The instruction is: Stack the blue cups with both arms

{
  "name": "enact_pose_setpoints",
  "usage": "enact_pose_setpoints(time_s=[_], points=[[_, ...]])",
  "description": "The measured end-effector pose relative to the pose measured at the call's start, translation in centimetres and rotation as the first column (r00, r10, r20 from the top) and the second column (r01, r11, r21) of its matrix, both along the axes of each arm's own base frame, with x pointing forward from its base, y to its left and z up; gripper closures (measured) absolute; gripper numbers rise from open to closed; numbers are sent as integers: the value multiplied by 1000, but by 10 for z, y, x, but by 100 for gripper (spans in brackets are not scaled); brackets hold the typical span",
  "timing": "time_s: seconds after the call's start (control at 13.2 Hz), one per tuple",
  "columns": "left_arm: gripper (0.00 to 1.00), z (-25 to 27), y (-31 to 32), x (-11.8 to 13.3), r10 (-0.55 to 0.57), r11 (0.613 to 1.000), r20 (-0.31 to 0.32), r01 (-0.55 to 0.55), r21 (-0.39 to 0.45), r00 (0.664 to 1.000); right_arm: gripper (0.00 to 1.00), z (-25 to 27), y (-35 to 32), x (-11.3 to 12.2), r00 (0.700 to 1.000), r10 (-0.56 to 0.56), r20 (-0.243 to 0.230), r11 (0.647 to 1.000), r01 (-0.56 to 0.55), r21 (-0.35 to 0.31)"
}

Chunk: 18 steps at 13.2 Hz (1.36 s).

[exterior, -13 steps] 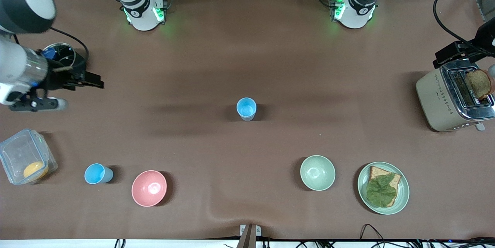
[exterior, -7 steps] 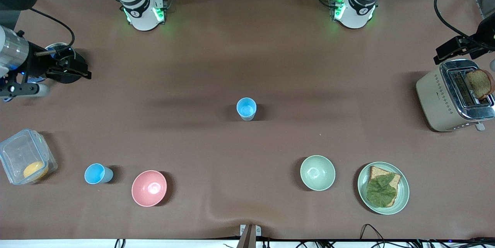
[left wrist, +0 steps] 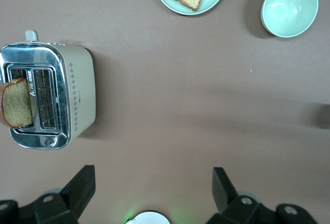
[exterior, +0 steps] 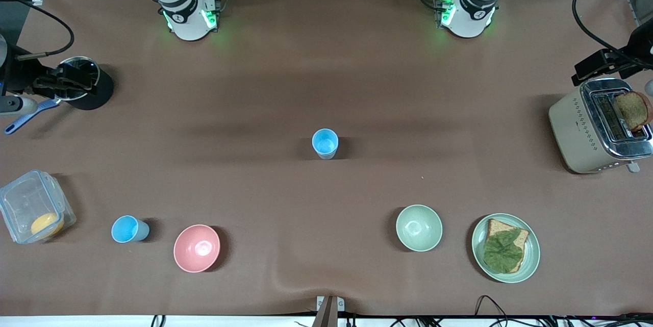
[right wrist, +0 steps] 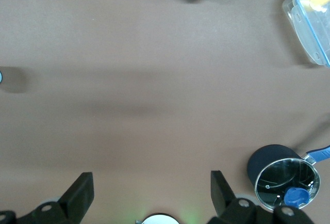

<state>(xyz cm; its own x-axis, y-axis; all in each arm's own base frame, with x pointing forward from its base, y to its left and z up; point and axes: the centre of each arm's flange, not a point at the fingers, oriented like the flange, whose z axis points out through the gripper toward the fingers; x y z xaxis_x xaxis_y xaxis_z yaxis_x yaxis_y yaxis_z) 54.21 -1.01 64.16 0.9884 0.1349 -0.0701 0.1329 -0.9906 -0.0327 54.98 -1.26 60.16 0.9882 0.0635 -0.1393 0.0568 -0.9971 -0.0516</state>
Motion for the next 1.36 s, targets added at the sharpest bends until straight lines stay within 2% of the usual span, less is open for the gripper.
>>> enact_pose_setpoints(time_s=[0.38, 0.68, 1.06, 1.14, 1.36], points=[[0, -5, 2, 3, 4, 1000, -9, -4, 0, 1000, 0, 2, 3, -1, 1000, 15, 1, 999, -15, -33], [0, -5, 3, 3, 6, 1000, -8, -6, 0, 1000, 0, 1, -6, -3, 1000, 0, -16, 999, -1, -38], [0, -1, 0, 7, -13, 1000, 29, 13, 0, 999, 0, 1, -7, -4, 1000, -1, -15, 999, 1, -38], [0, -1, -4, 7, -31, 1000, 31, 31, 3, 999, 0, 3, -7, -3, 1000, -1, -4, 999, 1, -38], [0, 0, -12, 7, -49, 999, 33, 49, 5, 998, 0, 14, -7, 2, 997, -1, 76, 999, 4, -40]])
